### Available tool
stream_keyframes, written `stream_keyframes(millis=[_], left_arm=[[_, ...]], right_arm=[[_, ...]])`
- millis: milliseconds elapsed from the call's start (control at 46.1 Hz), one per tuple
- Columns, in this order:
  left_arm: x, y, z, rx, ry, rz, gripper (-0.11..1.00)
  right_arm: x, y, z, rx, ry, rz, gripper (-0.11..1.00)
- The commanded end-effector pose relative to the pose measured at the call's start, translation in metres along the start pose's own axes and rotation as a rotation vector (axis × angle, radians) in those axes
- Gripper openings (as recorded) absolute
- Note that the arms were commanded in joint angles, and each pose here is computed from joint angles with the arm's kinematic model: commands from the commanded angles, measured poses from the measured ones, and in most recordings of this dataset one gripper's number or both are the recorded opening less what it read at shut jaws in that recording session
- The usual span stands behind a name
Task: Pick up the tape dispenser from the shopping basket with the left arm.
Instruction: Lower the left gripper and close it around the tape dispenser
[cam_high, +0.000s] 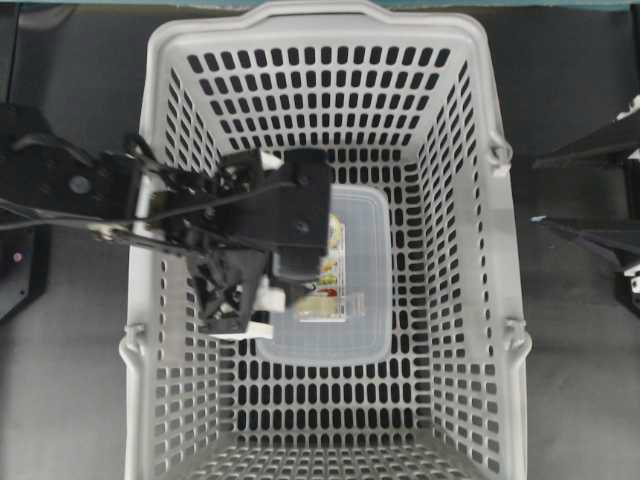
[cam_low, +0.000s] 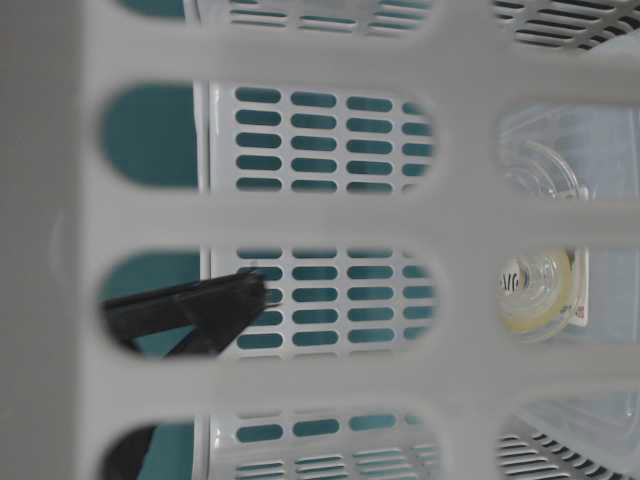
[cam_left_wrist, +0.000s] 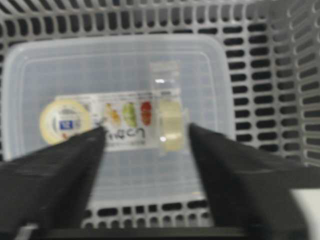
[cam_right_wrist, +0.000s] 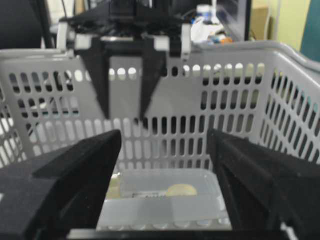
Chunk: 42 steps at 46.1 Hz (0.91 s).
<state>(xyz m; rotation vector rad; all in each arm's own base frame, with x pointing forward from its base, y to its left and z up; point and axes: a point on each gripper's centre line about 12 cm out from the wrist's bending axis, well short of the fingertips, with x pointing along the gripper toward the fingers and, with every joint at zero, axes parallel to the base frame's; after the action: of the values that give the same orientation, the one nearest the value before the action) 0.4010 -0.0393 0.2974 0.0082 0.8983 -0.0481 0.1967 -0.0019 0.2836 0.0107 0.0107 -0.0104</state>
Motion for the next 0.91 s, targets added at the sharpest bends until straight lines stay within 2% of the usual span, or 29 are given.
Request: stream_keyframes(millis=[0,43,108,217,455,650,715,758,888], left_arm=[[0.000,-0.005,0.011,0.004,-0.012,-0.005,0.74],[0.008,-0.007,0.011,0.000,0.009,-0.006,0.84],[0.016,-0.010,0.011,-0.002,0.029,-0.008,0.91],[0.033,-0.015,0.007,-0.004,0.064,-0.011,0.89],[0.075,-0.018,-0.018,-0.017,0.182,-0.004,0.89],[0.088,-0.016,-0.029,-0.019,0.220,0.003,0.87],[0.087,-0.016,-0.029,-0.008,0.219,0.002,0.82],[0.086,-0.016,-0.028,-0.005,0.217,0.001,0.73],[0.072,-0.018,-0.013,0.009,0.172,-0.006,0.33]], right_arm=[[0.001,0.000,0.005,0.003,-0.014,-0.002,0.67],[0.001,-0.001,0.005,0.005,-0.014,-0.004,0.67],[0.001,-0.001,0.005,0.003,-0.014,-0.004,0.67],[0.000,-0.001,0.006,0.003,-0.018,-0.003,0.67],[0.000,-0.001,0.006,0.003,-0.022,-0.003,0.67],[-0.001,-0.001,0.006,0.003,-0.020,-0.003,0.67],[-0.001,-0.001,0.006,0.003,-0.020,-0.003,0.67],[0.000,-0.001,0.005,0.005,-0.018,-0.003,0.67],[-0.001,0.000,0.005,0.005,-0.018,-0.002,0.67]])
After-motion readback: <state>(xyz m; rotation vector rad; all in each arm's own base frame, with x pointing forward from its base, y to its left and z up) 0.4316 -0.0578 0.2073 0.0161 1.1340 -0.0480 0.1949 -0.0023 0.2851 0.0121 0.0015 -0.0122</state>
